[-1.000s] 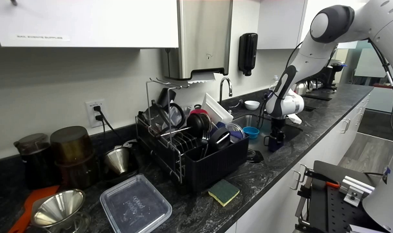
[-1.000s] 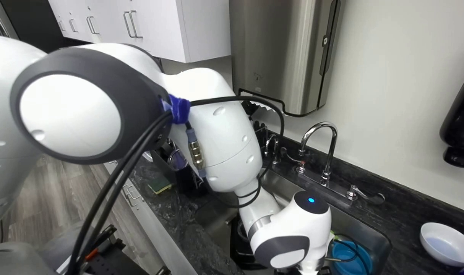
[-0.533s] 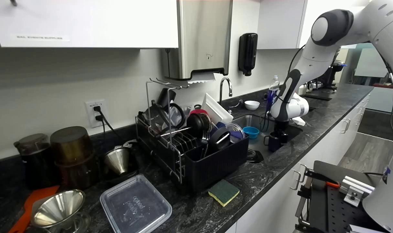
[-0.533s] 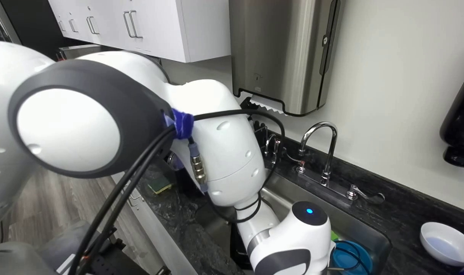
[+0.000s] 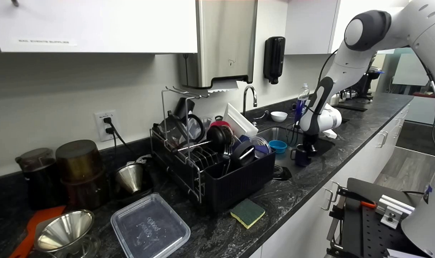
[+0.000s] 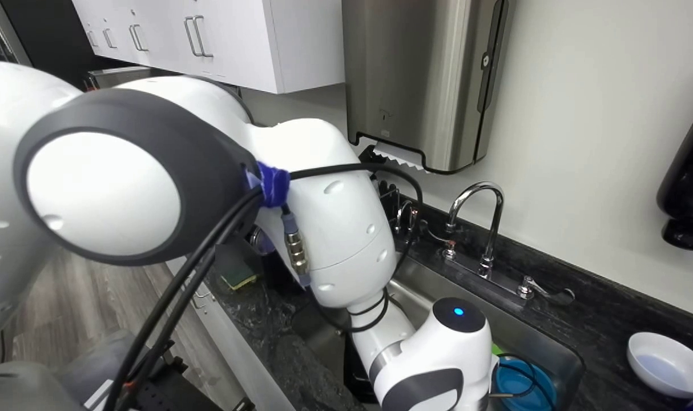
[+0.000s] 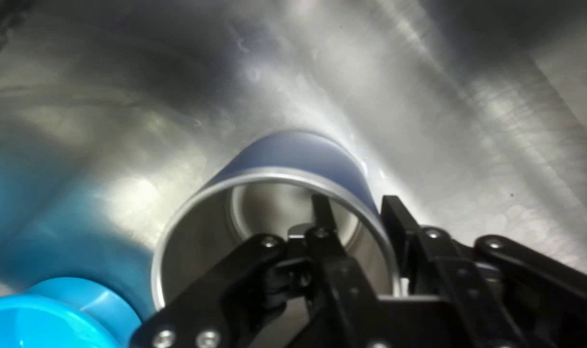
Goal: Take the blue mug from the sink and put it on the dish rack
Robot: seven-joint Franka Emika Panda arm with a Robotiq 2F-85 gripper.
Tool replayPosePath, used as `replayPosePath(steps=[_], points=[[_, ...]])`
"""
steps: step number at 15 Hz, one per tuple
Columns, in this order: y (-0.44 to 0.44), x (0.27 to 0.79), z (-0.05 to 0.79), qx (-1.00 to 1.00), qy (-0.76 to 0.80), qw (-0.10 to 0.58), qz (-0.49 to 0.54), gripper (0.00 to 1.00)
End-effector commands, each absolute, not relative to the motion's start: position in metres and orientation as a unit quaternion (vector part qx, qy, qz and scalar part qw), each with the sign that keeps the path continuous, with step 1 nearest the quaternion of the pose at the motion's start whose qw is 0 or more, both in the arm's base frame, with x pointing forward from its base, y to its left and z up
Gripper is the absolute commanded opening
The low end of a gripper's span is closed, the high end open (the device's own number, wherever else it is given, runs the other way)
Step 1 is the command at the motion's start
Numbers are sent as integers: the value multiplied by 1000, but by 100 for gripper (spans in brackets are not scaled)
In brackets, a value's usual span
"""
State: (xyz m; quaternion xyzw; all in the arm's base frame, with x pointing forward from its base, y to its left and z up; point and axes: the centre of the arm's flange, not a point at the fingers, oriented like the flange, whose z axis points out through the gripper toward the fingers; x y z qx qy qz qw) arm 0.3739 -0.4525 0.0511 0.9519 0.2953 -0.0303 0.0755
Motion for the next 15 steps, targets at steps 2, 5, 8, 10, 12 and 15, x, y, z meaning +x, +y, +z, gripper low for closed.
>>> replayPosePath(steps=[2, 5, 8, 10, 12, 15], points=[[-444, 377, 66, 942, 321, 91, -25, 0], [-438, 385, 78, 937, 334, 100, -20, 2], [-432, 387, 95, 932, 345, 109, -11, 2], [-428, 383, 108, 928, 355, 112, 0, 2], [-425, 379, 121, 922, 370, 109, 18, 2], [-416, 374, 142, 906, 406, 95, 68, 2]])
